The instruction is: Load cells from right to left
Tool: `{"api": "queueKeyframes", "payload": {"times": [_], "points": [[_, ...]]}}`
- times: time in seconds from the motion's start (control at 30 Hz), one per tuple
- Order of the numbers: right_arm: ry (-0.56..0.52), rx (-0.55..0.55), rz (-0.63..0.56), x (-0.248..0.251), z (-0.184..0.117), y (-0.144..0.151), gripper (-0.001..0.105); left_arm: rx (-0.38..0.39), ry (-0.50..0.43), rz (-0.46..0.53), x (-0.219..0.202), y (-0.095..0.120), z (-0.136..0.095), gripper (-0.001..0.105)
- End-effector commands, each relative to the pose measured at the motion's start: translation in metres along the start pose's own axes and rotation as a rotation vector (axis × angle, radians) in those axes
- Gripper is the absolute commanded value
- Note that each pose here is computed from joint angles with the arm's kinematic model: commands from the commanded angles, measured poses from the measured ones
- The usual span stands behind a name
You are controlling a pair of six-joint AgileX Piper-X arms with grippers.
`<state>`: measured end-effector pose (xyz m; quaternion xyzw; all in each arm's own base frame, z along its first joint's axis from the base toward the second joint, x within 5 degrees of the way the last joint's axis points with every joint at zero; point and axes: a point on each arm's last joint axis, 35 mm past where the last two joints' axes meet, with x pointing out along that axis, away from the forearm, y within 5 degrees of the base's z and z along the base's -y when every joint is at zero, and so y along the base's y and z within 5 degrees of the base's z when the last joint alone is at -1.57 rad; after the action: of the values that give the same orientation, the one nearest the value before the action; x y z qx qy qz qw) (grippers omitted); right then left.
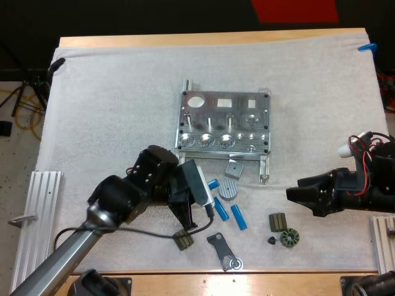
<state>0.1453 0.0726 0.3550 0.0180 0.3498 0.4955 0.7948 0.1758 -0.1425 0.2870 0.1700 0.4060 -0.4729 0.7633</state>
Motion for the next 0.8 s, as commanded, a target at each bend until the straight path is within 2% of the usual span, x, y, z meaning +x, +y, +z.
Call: {"api": "queueKeyframes", "payload": {"times": [0.0, 0.1, 0.47, 0.77], "points": [[-0.031, -0.01, 0.025, -0.002, 0.006, 0.004, 0.049, 0.021, -0.046, -0.078, -0.007, -0.006, 0.003, 0.0], [-0.047, 0.017, 0.042, 0.001, 0.01, 0.007, 0.054, 0.035, -0.098, -0.168, -0.015, -0.012, 0.004, 0.0], [-0.008, 0.106, 0.153, 0.033, 0.022, 0.028, 0.055, 0.036, -0.107, -0.174, -0.017, -0.014, 0.003, 0.0], [0.083, 0.184, 0.185, 0.076, 0.027, 0.022, 0.055, 0.036, -0.107, -0.176, -0.018, -0.014, 0.003, 0.0]]}}
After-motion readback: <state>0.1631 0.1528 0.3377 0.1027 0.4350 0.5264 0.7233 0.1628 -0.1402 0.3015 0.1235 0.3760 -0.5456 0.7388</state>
